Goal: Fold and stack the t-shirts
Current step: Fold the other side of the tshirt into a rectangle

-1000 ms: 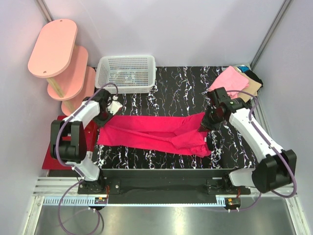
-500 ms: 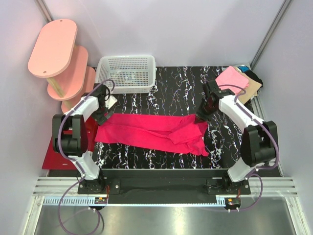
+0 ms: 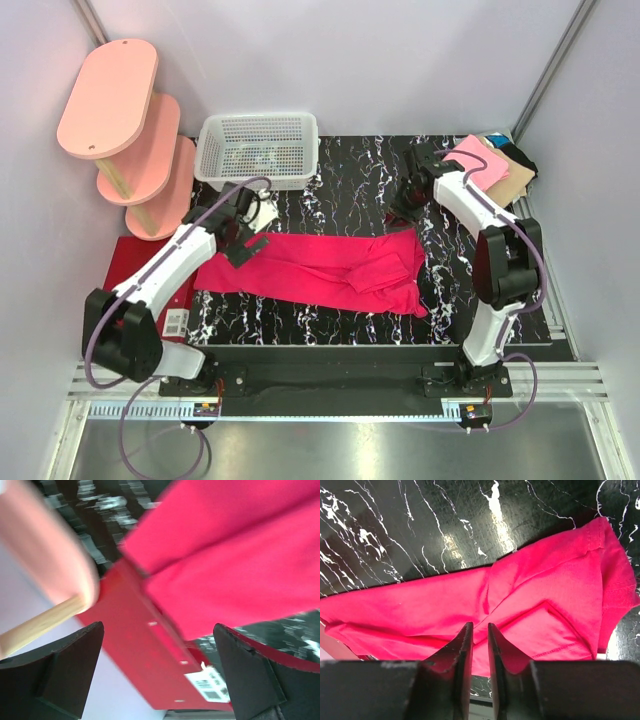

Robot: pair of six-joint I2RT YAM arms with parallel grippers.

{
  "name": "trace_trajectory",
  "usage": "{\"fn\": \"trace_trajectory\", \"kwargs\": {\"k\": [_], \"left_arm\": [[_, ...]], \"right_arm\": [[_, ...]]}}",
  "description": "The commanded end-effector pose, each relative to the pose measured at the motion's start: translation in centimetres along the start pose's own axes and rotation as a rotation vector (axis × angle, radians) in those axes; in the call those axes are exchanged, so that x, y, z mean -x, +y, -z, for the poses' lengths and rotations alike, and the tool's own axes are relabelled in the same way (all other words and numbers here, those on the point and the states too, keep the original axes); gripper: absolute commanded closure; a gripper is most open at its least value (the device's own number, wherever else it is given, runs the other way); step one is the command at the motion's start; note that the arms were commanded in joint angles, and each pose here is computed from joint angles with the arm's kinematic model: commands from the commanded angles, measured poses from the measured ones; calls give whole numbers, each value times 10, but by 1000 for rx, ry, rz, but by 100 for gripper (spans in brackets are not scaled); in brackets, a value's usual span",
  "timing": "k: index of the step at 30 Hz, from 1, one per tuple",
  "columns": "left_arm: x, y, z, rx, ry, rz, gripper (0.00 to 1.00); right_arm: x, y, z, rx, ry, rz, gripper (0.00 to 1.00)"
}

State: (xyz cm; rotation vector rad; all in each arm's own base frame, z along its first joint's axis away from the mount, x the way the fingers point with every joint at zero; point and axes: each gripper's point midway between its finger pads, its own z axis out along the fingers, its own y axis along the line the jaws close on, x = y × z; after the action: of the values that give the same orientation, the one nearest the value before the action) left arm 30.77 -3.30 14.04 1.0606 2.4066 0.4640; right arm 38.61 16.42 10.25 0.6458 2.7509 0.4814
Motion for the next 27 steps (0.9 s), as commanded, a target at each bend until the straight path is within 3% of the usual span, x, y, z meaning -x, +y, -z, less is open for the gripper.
{"fn": "trace_trajectory", "kwargs": {"k": [1, 5, 9, 13, 17, 27], "left_arm": [[-13, -39, -29, -134, 77, 12, 1], [-11, -39, -50, -126, 92, -24, 1], [-9, -32, -66, -123, 109, -17, 1], [-23, -23, -84, -115, 162, 4, 1], [-33, -15, -96, -94, 194, 9, 1], [-55, 1, -106, -57, 249, 29, 1]], "right_arm": [[2, 13, 38, 52, -69, 50, 72], [-48, 23, 73, 141, -33, 113, 72], [-119, 3, 70, 146, 115, 116, 76], [-152, -23, 69, 137, 184, 59, 78], [-173, -37, 66, 144, 249, 6, 78], [-179, -81, 23, -63, 291, 50, 80]]}}
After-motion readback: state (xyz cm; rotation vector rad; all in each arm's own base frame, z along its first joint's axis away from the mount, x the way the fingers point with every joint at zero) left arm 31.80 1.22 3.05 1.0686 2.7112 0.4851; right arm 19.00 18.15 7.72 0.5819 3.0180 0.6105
